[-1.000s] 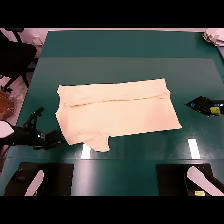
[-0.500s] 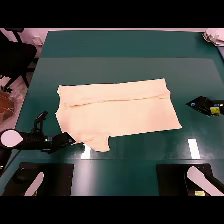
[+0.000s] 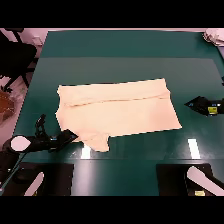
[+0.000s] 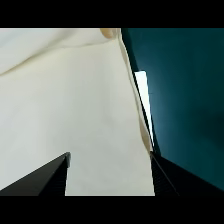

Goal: Fold the shirts.

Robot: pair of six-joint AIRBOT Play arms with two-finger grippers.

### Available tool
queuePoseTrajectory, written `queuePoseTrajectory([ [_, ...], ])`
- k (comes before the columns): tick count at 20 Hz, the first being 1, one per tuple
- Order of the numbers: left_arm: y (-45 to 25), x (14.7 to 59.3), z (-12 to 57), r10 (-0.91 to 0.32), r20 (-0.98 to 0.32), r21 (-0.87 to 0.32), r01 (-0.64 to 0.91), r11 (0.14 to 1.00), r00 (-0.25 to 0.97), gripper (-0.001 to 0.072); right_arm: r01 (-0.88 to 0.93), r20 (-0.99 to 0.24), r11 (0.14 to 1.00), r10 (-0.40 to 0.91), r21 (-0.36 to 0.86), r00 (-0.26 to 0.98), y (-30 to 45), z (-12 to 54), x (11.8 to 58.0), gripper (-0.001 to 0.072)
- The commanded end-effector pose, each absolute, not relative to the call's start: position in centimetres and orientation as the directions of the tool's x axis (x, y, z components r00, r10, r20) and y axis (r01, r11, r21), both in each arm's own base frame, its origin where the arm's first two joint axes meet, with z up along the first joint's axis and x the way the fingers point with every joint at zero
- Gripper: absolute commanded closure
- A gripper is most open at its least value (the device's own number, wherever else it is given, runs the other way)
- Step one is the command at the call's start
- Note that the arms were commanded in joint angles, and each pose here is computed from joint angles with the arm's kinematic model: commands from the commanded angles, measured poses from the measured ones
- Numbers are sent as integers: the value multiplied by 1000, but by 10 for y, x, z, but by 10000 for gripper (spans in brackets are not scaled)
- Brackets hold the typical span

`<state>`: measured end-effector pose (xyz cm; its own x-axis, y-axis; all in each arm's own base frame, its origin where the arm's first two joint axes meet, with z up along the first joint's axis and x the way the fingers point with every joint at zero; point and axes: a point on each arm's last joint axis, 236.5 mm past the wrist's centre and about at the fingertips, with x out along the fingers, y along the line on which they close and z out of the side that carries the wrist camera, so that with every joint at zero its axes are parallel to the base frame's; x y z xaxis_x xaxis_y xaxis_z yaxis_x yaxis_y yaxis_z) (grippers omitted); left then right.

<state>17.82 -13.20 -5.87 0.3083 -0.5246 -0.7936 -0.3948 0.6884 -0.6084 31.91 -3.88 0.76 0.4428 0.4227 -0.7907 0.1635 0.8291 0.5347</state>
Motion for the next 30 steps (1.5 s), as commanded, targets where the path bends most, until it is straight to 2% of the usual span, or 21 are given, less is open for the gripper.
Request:
queuePoseTrajectory([
  [1, -137, 188, -53, -545, -762, -648, -390, 654, 351, -3, 149, -794, 825, 451, 545, 408, -28, -1, 320, 132],
  [3, -138, 186, -53, -549, -762, -647, -392, 654, 342, -3, 132, -798, 831, 455, 540, 396, -21, -5, 323, 132],
  [4, -139, 184, -53, -554, -761, -648, -393, 652, 337, 74, 127, -799, 832, 459, 540, 388, -18, -7, 324, 132],
  [5, -140, 183, -52, -559, -760, -650, -394, 650, 330, 334, 125, -801, 833, 462, 540, 380, -16, -9, 323, 132],
  [6, -143, 182, -51, -570, -753, -657, -392, 644, 329, 523, 124, -801, 832, 463, 540, 378, -16, -8, 323, 132],
  [7, -147, 183, -47, -588, -738, -675, -364, 642, 332, 680, 124, -801, 832, 463, 540, 380, -16, -7, 322, 133],
  [12, -167, 191, -20, -674, -647, -762, -294, 577, 356, 685, 161, -798, 836, 416, 524, 436, -40, 11, 313, 133],
  [16, -169, 199, -4, -678, -627, -778, -254, 575, 383, 685, 222, -875, 869, 364, 443, 319, -64, -8, 278, 133],
  [21, -168, 215, 18, -673, -598, -795, -211, 569, 435, 684, 277, -856, 810, 490, 517, 166, -52, -48, 265, 137],
  [30, -167, 222, 29, -668, -585, -799, -188, 571, 459, 684, 333, -814, 758, 577, 561, 58, -41, -81, 257, 141],
])
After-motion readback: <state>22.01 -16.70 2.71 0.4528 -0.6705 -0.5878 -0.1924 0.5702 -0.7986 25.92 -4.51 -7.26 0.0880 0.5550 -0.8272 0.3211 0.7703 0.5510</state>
